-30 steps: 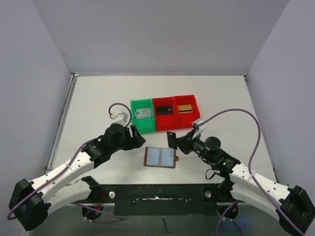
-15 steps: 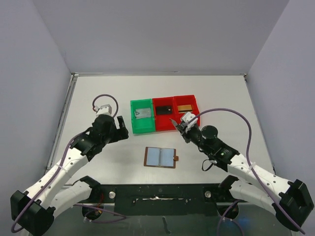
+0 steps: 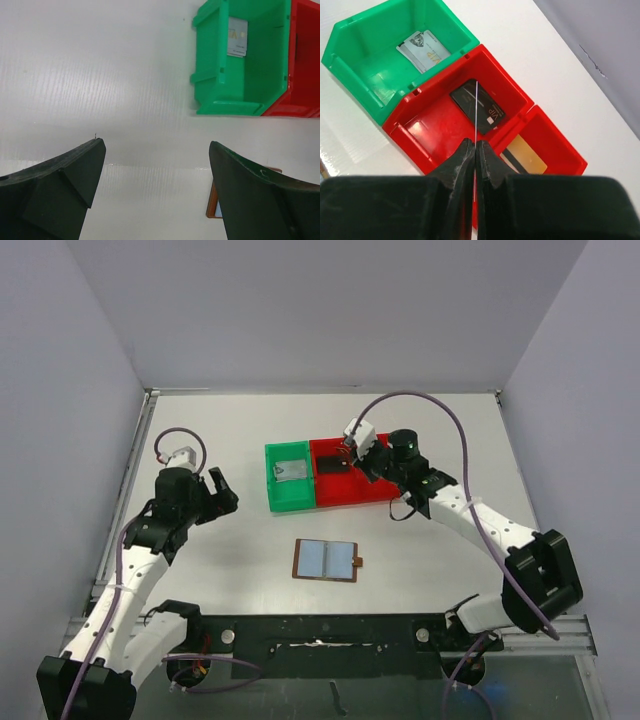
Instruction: Take the credit cards out of the card holder
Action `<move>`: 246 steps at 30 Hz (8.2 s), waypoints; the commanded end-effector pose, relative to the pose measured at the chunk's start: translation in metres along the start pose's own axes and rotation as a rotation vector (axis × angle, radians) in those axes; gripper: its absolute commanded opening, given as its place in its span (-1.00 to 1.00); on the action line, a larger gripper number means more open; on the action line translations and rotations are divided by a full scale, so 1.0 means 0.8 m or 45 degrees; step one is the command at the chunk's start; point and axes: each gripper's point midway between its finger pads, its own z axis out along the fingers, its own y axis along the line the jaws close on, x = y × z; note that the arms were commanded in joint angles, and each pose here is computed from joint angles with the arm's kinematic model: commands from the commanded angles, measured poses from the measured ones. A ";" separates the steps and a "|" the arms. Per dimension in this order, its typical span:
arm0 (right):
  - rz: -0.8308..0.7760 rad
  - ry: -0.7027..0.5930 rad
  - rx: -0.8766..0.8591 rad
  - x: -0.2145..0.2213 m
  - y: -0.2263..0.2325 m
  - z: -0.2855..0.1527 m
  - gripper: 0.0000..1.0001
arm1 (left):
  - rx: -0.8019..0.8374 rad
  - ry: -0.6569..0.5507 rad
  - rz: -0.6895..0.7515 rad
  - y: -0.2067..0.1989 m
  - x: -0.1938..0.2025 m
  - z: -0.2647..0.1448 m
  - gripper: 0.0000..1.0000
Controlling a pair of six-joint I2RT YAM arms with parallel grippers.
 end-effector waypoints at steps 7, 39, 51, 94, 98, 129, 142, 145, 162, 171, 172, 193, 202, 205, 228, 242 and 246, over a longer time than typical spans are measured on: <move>-0.385 0.174 -0.084 -0.008 -0.008 0.073 -1.00 | 0.192 -0.123 0.037 -0.035 -0.029 -0.004 0.70; -0.899 0.385 -0.072 0.051 -0.038 0.182 -0.85 | 0.252 -0.142 0.076 -0.043 -0.030 -0.010 0.70; -0.865 0.392 -0.116 0.054 -0.030 0.174 -0.17 | 0.262 -0.126 0.080 -0.045 -0.027 -0.007 0.70; 1.536 0.404 0.345 0.106 0.185 -0.069 0.13 | 0.581 0.449 0.020 -0.150 0.144 0.003 0.37; 1.549 0.440 0.309 0.111 0.207 -0.065 0.08 | 0.564 0.489 0.024 -0.153 0.159 0.011 0.32; 1.496 0.710 0.326 0.155 0.261 -0.069 0.03 | 0.546 0.709 0.103 -0.163 0.256 0.033 -0.06; 1.482 0.663 0.178 0.134 0.277 -0.043 -0.51 | 0.556 0.761 0.128 -0.169 0.281 0.029 -0.42; 1.483 0.657 0.164 0.132 0.278 -0.042 -0.71 | 0.555 0.763 0.126 -0.170 0.281 0.030 -0.49; 1.567 0.633 0.207 0.144 0.241 -0.066 0.02 | 0.373 0.668 0.175 -0.148 0.253 0.031 -0.64; 1.367 0.524 0.448 0.111 0.167 -0.107 0.53 | 0.303 0.503 0.200 -0.143 0.195 0.009 -0.17; 1.337 0.504 0.483 0.106 0.154 -0.112 0.59 | 0.303 0.478 0.199 -0.145 0.186 0.005 -0.12; 0.776 -0.244 0.850 -0.139 -0.059 -0.273 0.95 | 0.012 -0.534 0.059 -0.083 -0.126 -0.188 0.71; 0.817 -0.230 0.837 -0.142 -0.057 -0.268 0.95 | 0.046 -0.581 0.050 -0.089 -0.151 -0.216 0.72; 0.825 -0.241 0.836 -0.136 -0.055 -0.269 0.95 | 0.053 -0.563 0.070 -0.094 -0.148 -0.211 0.72; 0.808 -0.193 0.873 -0.110 -0.052 -0.276 0.95 | 0.083 -0.510 0.115 -0.108 -0.134 -0.192 0.72; 0.800 -0.127 0.940 -0.090 -0.055 -0.272 0.95 | 0.061 -0.503 0.124 -0.098 -0.127 -0.189 0.71; 0.807 -0.107 0.940 -0.085 -0.053 -0.271 0.95 | 0.068 -0.508 0.118 -0.099 -0.128 -0.191 0.71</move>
